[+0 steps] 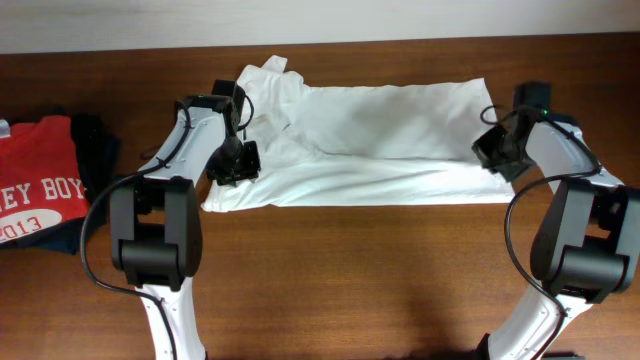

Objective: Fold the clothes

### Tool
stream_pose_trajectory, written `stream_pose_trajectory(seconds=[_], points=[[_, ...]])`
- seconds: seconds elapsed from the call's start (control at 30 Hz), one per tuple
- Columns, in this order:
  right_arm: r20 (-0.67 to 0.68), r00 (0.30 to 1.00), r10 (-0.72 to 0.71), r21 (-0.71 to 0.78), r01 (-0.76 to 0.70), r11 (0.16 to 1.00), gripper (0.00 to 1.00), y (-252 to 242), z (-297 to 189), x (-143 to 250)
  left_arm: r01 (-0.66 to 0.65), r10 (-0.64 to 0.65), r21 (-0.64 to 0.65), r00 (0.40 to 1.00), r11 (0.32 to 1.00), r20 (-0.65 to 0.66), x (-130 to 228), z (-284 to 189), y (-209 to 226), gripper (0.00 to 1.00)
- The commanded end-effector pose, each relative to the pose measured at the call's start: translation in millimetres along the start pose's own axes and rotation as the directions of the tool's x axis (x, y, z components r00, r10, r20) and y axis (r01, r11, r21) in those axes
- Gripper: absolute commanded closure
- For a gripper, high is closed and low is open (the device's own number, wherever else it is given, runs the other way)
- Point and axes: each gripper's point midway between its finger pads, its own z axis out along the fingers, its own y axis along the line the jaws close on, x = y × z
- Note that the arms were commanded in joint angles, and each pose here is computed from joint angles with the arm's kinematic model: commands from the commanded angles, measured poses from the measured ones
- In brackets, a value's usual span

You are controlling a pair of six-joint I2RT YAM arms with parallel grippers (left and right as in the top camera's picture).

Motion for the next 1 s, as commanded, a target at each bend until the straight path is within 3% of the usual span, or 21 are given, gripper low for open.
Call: stream_pose_trajectory(seconds=[0.0, 0.1, 0.17, 0.27, 0.47, 0.57, 0.63, 0.9, 0.97], points=[[0.122, 0.991, -0.059, -0.065, 0.067, 0.996, 0.87, 20, -11, -31, 0.007, -0.007, 0.005, 1.000, 1.000, -0.018, 3, 4, 1, 0.62], [0.227, 0.972, -0.055, -0.144, 0.089, 0.986, 0.58, 41, -18, -55, 0.007, -0.007, 0.005, 1.000, 1.000, -0.018, 3, 4, 1, 0.62], [0.237, 0.968, -0.080, -0.147, 0.117, 0.982, 0.55, 44, -19, -57, 0.007, -0.007, 0.005, 1.000, 1.000, -0.018, 3, 4, 1, 0.62], [0.160, 0.969, -0.191, -0.077, 0.205, 0.976, 0.55, 26, -13, -39, 0.008, -0.008, 0.001, 1.000, 1.000, -0.016, 3, 4, 2, 0.62], [-0.028, 0.984, -0.177, 0.130, 0.179, 0.975, 0.60, -43, -12, -10, 0.110, -0.108, -0.037, 0.992, 0.993, 0.069, -20, 2, 21, 0.62], [-0.095, 0.940, -0.326, 0.132, 0.337, 0.932, 0.60, -48, -13, 1, 0.121, -0.117, -0.057, 0.990, 0.991, 0.079, -21, 3, 25, 0.62], [-0.101, 0.930, -0.355, 0.129, 0.366, 0.922, 0.57, -49, -12, 1, 0.126, -0.121, -0.060, 0.989, 0.990, 0.081, -21, 2, 26, 0.61], [-0.143, 0.911, -0.387, 0.111, 0.404, 0.908, 0.58, -63, 14, 22, 0.160, -0.151, -0.083, 0.983, 0.984, 0.106, -25, 5, 31, 0.62], [-0.183, 0.908, -0.378, 0.169, 0.407, 0.897, 0.71, -80, 14, 30, 0.181, -0.173, -0.093, 0.981, 0.979, 0.087, -18, 12, 37, 0.62]])
